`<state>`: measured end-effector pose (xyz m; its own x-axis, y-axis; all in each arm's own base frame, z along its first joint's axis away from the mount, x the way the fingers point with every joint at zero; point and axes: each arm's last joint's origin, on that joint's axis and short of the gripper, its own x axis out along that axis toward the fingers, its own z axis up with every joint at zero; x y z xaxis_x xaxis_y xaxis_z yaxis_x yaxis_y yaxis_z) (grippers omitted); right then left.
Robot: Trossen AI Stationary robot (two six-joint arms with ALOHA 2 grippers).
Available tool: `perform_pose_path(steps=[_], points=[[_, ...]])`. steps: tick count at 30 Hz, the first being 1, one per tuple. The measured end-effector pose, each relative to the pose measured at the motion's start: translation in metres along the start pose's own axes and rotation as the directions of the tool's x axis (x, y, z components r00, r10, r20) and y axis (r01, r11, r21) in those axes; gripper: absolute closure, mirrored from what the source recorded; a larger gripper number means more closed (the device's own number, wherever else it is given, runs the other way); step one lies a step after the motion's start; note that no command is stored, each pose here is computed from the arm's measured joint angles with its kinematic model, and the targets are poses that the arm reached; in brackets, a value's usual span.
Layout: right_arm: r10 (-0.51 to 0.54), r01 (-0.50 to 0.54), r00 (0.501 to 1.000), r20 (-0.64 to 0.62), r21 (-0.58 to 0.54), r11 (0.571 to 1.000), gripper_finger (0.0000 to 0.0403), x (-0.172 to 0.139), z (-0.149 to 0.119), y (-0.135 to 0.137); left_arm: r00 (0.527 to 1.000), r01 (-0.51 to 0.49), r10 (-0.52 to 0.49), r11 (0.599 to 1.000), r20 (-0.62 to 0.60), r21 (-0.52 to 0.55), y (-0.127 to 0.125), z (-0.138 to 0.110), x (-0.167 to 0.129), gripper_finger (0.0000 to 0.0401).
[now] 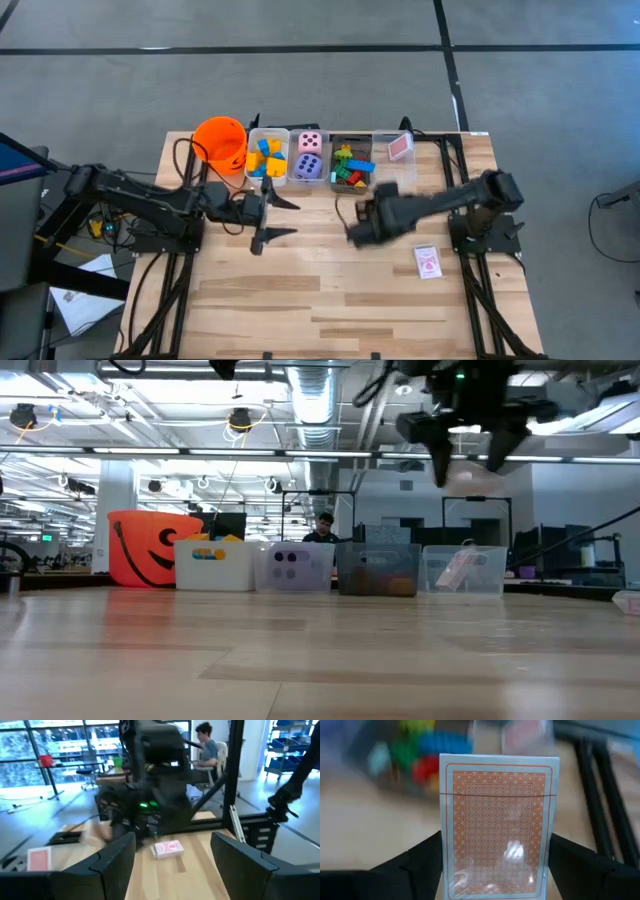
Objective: Pick & Place Toys
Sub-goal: Put the orange deck of cards into the right transparent bin, then put the pink deck of cards into the right transparent bin
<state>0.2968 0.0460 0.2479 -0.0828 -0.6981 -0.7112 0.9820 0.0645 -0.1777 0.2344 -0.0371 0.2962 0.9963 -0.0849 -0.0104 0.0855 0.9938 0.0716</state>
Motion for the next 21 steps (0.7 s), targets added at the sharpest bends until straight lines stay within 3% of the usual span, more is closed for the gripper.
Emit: perform_pose_path(steps=[2,5,11,15,21], points=[[-0.016,0.015,0.999,0.032,0.006,1.000,0.0106,0.010,0.021,-0.001,1.000,-0.012,0.012,1.000,0.001,0.000,0.003,0.003,-0.004,0.0151],[-0.129,0.129,0.992,0.003,-0.033,0.991,0.0106,0.032,0.047,-0.011,1.000,-0.019,0.019,1.000,-0.015,0.001,0.006,0.003,-0.007,0.0151],[-0.162,0.162,0.987,-0.009,-0.018,0.987,0.0086,0.066,0.096,-0.022,0.989,-0.011,0.012,1.000,-0.147,0.011,0.005,-0.009,-0.010,0.0151],[-0.206,0.205,0.978,-0.026,-0.037,0.978,0.0052,0.088,0.115,-0.027,0.977,-0.006,0.008,1.000,-0.215,0.009,0.005,-0.017,-0.009,0.0151],[-0.226,0.222,0.971,-0.071,-0.069,0.973,0.0017,0.104,0.126,-0.033,0.961,-0.027,0.005,0.997,-0.276,-0.076,0.004,-0.023,-0.010,0.0151]])
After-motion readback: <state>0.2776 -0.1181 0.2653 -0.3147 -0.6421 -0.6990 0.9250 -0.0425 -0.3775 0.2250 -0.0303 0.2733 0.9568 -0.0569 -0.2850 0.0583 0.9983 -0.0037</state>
